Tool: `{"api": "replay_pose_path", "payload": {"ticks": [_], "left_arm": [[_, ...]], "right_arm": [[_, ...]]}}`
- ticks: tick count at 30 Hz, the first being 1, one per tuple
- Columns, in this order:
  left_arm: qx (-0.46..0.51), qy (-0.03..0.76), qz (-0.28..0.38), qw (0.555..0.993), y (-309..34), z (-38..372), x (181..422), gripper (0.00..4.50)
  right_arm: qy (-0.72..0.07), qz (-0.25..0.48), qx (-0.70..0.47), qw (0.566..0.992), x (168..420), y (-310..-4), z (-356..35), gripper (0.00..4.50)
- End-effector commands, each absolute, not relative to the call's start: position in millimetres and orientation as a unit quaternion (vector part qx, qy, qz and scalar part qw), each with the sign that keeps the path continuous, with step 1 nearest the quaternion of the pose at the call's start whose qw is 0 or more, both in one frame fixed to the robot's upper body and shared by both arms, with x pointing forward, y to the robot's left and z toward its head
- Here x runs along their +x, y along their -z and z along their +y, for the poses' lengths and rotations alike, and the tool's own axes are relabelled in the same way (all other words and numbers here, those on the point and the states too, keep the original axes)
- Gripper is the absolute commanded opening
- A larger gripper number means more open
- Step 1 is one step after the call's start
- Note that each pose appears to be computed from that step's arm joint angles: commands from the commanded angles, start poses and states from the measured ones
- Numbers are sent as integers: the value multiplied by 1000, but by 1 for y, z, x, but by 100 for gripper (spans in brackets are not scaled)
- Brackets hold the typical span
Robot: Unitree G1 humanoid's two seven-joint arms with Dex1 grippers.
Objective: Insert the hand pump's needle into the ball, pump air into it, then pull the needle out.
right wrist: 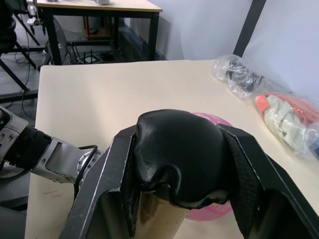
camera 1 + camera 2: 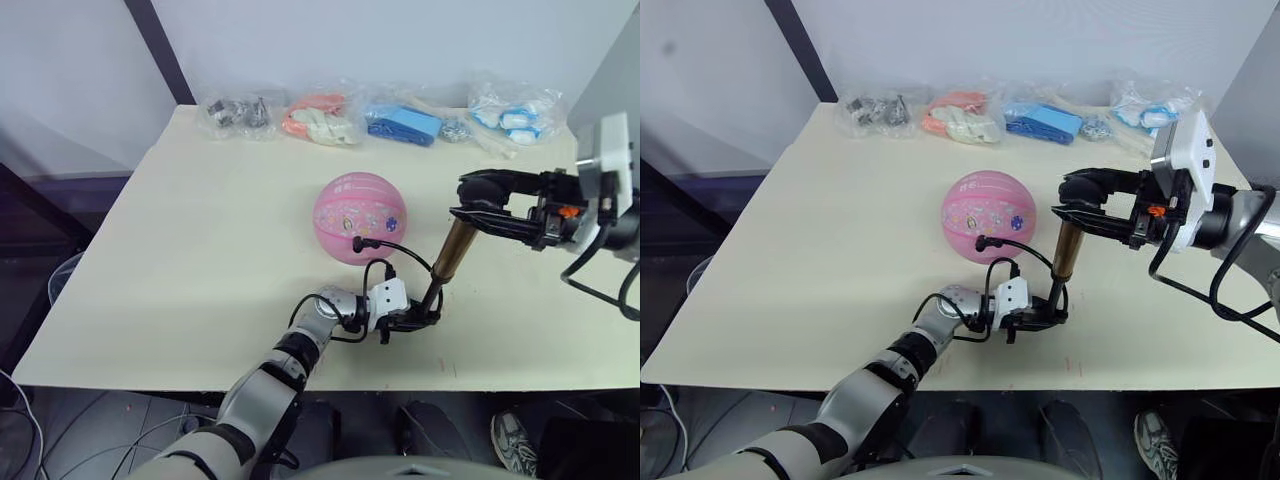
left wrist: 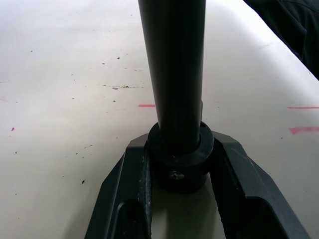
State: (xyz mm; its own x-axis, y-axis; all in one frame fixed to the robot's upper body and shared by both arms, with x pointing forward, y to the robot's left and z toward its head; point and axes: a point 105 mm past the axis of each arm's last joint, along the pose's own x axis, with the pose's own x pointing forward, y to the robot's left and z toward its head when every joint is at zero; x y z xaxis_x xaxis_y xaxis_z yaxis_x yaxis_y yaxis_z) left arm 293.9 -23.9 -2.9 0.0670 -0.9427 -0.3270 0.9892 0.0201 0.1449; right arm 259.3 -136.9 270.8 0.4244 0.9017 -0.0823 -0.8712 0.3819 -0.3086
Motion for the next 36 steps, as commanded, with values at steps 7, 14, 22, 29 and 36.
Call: {"api": "replay_pose_path", "payload": {"ticks": [7,14,22,29,36], "left_arm": [[173,678,170,694,47,-4,274,113],[173,677,169,695,47,-5,275,113],[173,676,169,696,47,-5,275,113],[174,676,169,696,48,-4,274,113],[170,674,169,698,48,-4,273,113]], "right_arm": [[-484,-138,-217,836,255,-331,-152,196],[-504,-106,-189,836,254,-303,-142,196],[-511,-60,-136,847,255,-243,-132,196],[-515,-24,-116,849,251,-193,-127,196],[-505,-5,-100,857,251,-151,-121,196]]}}
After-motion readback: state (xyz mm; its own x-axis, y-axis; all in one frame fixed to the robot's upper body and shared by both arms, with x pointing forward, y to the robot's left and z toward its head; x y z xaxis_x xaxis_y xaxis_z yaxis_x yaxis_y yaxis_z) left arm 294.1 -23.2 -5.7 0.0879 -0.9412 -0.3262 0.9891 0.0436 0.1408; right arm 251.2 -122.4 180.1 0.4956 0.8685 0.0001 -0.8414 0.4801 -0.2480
